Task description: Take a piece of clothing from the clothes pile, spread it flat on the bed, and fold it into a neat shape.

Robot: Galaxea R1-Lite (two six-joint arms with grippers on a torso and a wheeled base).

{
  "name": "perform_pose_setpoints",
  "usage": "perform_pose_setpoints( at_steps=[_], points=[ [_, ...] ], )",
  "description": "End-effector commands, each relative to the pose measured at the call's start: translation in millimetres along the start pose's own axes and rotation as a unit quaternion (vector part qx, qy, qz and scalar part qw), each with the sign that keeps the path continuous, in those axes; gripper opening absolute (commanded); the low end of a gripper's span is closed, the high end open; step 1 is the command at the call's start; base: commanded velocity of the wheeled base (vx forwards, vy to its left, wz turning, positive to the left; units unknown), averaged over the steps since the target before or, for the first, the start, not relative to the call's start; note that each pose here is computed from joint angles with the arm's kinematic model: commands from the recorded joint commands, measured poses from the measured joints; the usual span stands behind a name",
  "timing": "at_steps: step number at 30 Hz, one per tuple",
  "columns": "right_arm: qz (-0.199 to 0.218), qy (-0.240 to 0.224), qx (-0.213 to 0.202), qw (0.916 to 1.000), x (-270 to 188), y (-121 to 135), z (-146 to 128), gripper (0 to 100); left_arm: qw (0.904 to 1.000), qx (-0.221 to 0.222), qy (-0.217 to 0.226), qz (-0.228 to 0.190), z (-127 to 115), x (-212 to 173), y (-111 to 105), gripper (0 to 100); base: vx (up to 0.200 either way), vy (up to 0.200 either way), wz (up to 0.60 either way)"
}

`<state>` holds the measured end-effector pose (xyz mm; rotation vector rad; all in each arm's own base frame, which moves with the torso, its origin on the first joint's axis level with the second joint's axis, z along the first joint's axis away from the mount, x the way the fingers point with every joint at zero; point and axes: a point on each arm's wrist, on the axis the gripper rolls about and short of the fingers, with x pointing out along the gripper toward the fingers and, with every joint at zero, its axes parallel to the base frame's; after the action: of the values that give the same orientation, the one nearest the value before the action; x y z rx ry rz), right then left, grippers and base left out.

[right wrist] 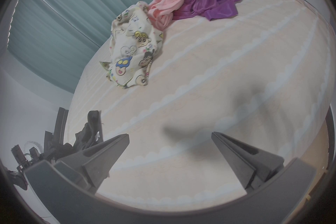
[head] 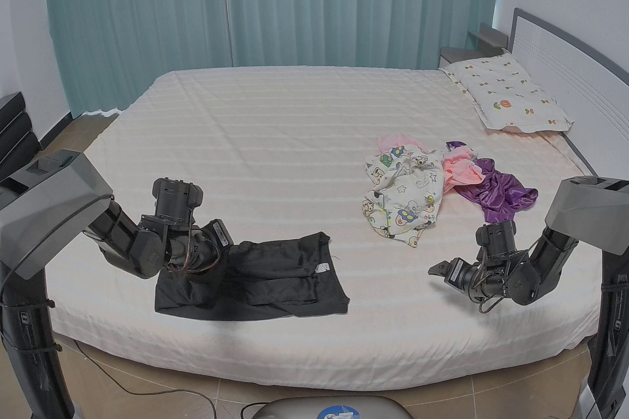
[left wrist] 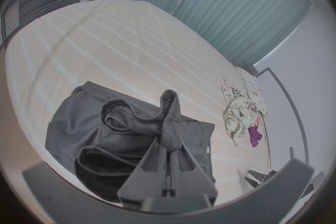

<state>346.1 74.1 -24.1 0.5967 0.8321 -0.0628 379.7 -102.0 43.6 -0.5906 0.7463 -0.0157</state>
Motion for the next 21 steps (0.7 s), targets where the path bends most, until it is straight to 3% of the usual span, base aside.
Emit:
perform_pose_setpoints(
  at_steps=[1, 4, 13, 17, 18, 21],
  points=[
    [-0.001, 0.001, 0.0, 1.0, 1, 0, -1, 100, 0.9997, 0.017, 0.018, 0.001, -12, 19, -17, 0, 0.0, -0.2, 0.0],
    [-0.001, 0.001, 0.0, 1.0, 1, 0, -1, 100, 0.9996, 0.023, 0.017, -0.006, -14, 29, -27, 0, 0.0, -0.2, 0.0],
    [-0.002, 0.003, -0.001, 1.0, 2, -1, -2, 100, 0.9983, 0.048, 0.007, 0.034, -41, 62, -44, 0, 0.0, 0.0, 0.0],
    [-0.002, 0.004, -0.002, 1.0, 2, -1, -2, 100, 0.9988, 0.032, 0.013, 0.033, -49, 62, -49, 0, 0.0, 0.0, 0.0],
    [-0.002, 0.004, -0.003, 1.0, 2, -1, -2, 100, 0.9989, 0.03, 0.013, 0.033, -48, 62, -50, 100, 0.0, 0.0, 0.0],
    [-0.002, 0.004, -0.005, 1.0, 2, -1, -2, 100, 0.9993, 0.018, 0.008, 0.03, -45, 62, -52, 100, 0.0, 0.0, 0.0]
  ],
)
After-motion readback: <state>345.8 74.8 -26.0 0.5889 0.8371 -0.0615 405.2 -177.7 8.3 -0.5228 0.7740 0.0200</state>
